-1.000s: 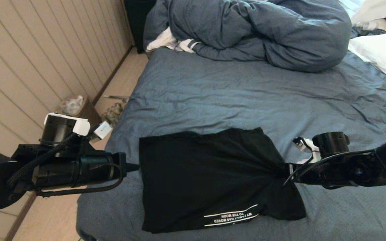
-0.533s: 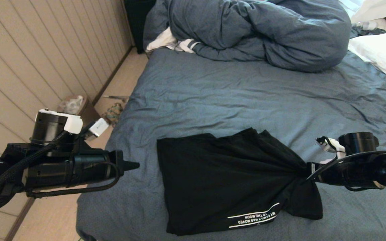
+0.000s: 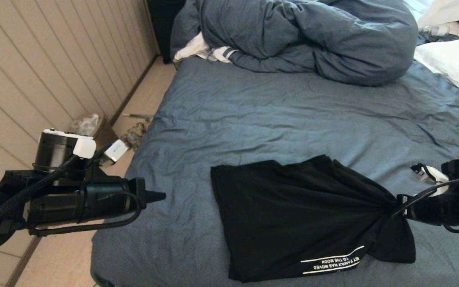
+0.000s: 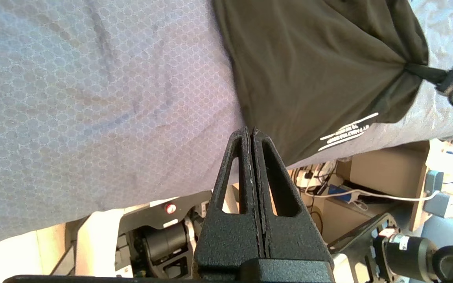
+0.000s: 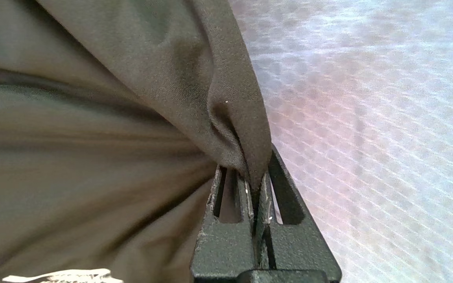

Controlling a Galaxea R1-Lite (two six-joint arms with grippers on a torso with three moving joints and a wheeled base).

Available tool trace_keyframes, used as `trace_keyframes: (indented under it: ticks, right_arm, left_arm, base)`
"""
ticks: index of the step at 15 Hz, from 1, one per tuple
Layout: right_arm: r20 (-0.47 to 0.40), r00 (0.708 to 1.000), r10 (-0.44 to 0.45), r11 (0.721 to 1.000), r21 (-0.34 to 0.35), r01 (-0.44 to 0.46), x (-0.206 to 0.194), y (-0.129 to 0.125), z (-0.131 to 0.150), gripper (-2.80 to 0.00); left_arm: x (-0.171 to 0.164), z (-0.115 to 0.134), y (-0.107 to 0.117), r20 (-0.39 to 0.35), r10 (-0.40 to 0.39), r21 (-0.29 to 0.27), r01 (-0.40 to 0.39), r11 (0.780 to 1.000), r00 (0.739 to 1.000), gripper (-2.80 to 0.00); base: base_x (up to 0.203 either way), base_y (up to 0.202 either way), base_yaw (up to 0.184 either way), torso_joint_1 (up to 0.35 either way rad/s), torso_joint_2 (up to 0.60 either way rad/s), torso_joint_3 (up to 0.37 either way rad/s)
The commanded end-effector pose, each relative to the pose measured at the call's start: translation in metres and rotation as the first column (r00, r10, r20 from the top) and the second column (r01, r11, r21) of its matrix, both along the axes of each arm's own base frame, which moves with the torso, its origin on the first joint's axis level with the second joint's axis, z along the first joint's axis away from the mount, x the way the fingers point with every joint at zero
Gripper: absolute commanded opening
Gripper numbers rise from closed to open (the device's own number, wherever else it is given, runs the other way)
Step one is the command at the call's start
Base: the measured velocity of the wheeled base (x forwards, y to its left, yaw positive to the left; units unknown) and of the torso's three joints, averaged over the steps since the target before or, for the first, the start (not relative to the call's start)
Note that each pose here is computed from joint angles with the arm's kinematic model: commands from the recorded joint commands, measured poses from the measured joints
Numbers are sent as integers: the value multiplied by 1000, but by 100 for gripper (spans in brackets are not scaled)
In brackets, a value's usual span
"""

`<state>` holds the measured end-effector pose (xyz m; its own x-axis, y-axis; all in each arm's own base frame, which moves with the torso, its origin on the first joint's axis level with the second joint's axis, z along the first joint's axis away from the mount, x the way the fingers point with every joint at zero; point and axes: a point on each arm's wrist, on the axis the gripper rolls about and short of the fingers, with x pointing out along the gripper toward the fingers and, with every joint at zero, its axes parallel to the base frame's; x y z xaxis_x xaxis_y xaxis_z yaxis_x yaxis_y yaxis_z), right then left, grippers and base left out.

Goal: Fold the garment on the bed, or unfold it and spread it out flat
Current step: Fold the black T-shirt

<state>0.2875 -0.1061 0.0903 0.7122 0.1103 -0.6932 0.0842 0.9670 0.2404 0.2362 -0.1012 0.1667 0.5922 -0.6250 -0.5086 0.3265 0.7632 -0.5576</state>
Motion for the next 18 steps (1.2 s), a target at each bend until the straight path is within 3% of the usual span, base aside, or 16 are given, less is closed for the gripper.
trace_keyframes:
  ticks: [1, 4, 9, 13, 18]
  right_arm:
    - [15, 1000, -5, 1000, 4, 5, -2, -4, 11, -280]
    - [27, 999, 33, 999, 20, -33, -7, 7, 44, -280]
    - [65, 962, 266, 962, 51, -269, -1, 90, 88, -280]
    - [41, 913, 407, 913, 15, -408, 5, 164, 89, -280]
    - [23, 850, 526, 850, -2, -527, 21, 233, 81, -280]
  left_arm:
    - [0, 0, 0, 1, 0, -4, 0, 1000, 1000, -280]
    - [-1, 2, 0, 4, -3, -7, 3, 1000, 1000, -280]
    - [-6, 9, 2, 28, -8, -21, 8, 1000, 1000, -280]
    - [-11, 11, 4, 38, -11, -24, 12, 1000, 999, -280]
    - [-14, 11, 5, 36, -13, -24, 14, 1000, 999, -280]
  base:
    - [0, 0, 0, 0, 0, 0]
    - [0, 0, 0, 0, 0, 0]
    - [0, 0, 0, 0, 0, 0]
    - [0, 0, 0, 0, 0, 0]
    - [0, 0, 0, 0, 0, 0]
